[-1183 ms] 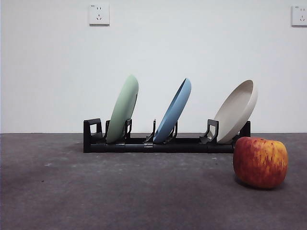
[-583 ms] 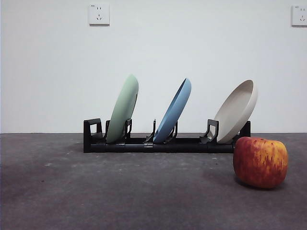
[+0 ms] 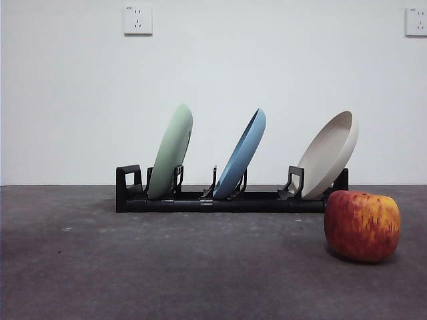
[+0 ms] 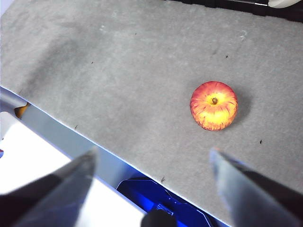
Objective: Take the green plate from the plate rack,put the plate on the table,take the apple from the table,put the apple in the plate
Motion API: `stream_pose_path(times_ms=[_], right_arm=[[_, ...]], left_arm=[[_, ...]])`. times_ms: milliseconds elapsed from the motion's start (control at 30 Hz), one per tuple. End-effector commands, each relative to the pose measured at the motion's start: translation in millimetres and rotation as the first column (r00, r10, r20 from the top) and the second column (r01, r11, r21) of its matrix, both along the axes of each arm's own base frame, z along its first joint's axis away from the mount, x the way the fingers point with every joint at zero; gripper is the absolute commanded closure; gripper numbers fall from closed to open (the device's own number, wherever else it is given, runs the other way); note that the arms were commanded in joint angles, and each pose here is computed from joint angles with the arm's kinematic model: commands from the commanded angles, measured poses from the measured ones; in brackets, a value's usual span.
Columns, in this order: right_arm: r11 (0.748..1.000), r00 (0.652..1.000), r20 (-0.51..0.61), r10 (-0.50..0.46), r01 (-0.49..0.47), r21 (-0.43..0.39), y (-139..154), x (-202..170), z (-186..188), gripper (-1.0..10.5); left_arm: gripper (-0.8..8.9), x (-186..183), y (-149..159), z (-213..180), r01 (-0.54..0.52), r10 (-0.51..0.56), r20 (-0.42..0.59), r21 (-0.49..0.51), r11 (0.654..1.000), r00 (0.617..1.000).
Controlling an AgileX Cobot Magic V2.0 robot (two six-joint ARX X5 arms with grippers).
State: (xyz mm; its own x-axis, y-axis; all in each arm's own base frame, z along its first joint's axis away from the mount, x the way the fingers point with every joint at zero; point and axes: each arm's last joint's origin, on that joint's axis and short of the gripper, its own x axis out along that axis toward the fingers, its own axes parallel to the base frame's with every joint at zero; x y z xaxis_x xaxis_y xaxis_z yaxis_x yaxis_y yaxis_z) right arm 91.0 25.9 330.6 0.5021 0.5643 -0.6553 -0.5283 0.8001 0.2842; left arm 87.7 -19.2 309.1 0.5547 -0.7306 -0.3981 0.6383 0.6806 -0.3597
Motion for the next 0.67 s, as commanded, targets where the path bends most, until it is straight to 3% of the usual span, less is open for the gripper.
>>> stream_pose_path(times_ms=[33, 367, 667], right_arm=[[1.0, 1.0, 0.002, -0.007, 0.007, 0.005, 0.1, 0.0, 0.7, 2.5], [1.0, 1.0, 0.0, -0.008, 0.008, 0.007, 0.1, 0.0, 0.7, 2.5], [1.0, 1.0, 0.0, -0.009, 0.009, 0.007, 0.1, 0.0, 0.7, 2.5]], left_arm=[[2.43, 2.8, -0.5, 0.7, -0.001, 0.001, -0.014, -0.01, 1.0, 1.0], [2.43, 31.7, -6.7, 15.0, 0.005, -0.004, 0.023, -0.051, 0.999, 1.0], [2.43, 91.5, -29.9, 49.9, -0.021, 0.02, 0.05, 0.024, 1.0, 0.999]])
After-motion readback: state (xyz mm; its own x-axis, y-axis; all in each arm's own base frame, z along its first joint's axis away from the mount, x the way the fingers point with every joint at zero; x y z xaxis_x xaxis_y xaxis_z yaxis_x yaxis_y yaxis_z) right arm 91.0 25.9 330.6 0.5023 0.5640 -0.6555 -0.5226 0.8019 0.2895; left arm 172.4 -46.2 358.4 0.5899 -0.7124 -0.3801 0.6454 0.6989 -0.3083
